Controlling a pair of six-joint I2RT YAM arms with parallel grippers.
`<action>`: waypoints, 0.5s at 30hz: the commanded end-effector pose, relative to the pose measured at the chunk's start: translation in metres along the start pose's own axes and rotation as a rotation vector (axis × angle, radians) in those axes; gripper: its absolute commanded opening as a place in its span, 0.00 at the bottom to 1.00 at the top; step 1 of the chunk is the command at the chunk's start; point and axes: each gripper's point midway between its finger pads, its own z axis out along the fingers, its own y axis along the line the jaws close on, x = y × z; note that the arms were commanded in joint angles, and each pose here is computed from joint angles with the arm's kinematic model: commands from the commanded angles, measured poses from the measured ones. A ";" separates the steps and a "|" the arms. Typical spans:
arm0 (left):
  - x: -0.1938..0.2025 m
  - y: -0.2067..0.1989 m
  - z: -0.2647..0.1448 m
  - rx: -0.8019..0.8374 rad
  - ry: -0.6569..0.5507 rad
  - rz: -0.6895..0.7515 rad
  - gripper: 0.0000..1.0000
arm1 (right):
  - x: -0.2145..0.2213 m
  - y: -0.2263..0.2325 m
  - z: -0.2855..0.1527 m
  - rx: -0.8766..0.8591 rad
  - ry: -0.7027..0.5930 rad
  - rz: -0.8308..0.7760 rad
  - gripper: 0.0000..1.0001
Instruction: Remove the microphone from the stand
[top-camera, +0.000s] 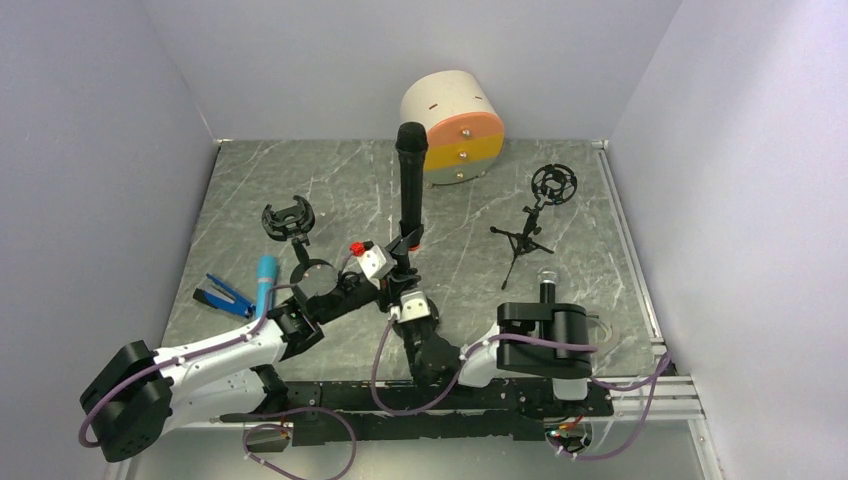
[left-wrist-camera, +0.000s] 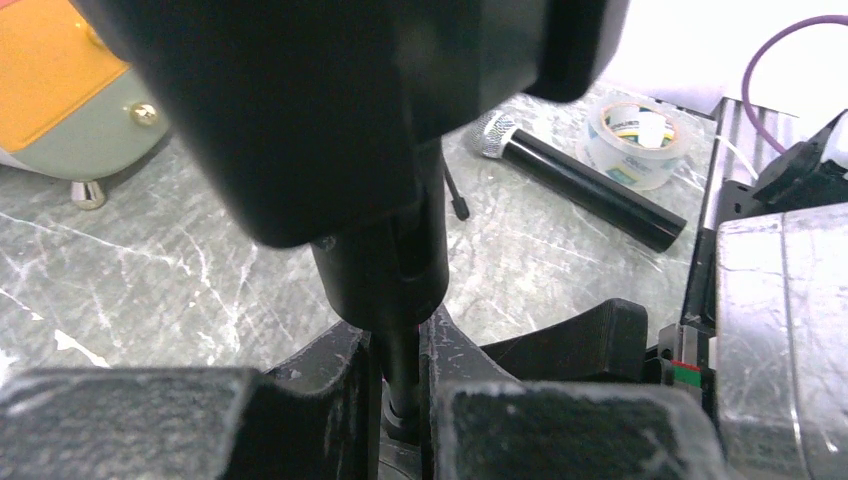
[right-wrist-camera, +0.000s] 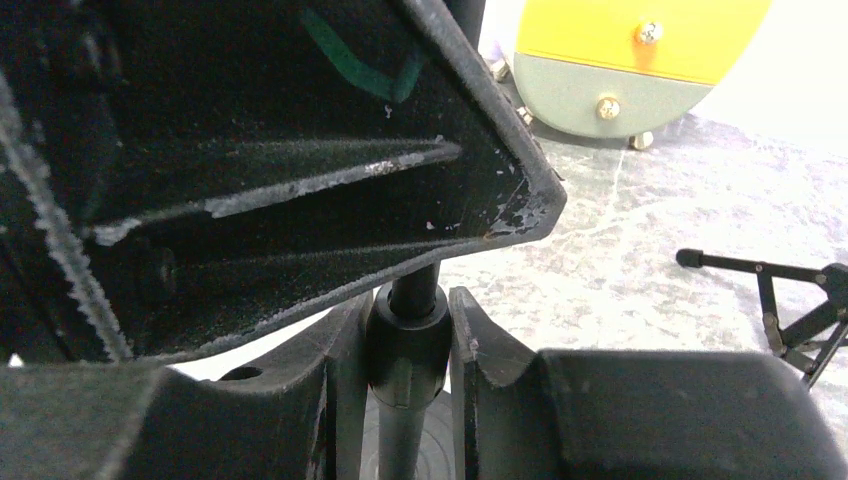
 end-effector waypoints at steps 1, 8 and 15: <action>-0.054 0.008 0.004 -0.055 -0.154 0.081 0.03 | -0.037 0.012 -0.009 -0.090 -0.104 0.176 0.06; -0.047 0.000 0.004 -0.003 -0.132 0.081 0.03 | -0.045 0.011 -0.026 -0.380 -0.183 0.260 0.66; -0.044 -0.008 0.005 0.042 -0.119 0.079 0.03 | -0.044 0.000 -0.040 -0.664 -0.132 0.421 0.81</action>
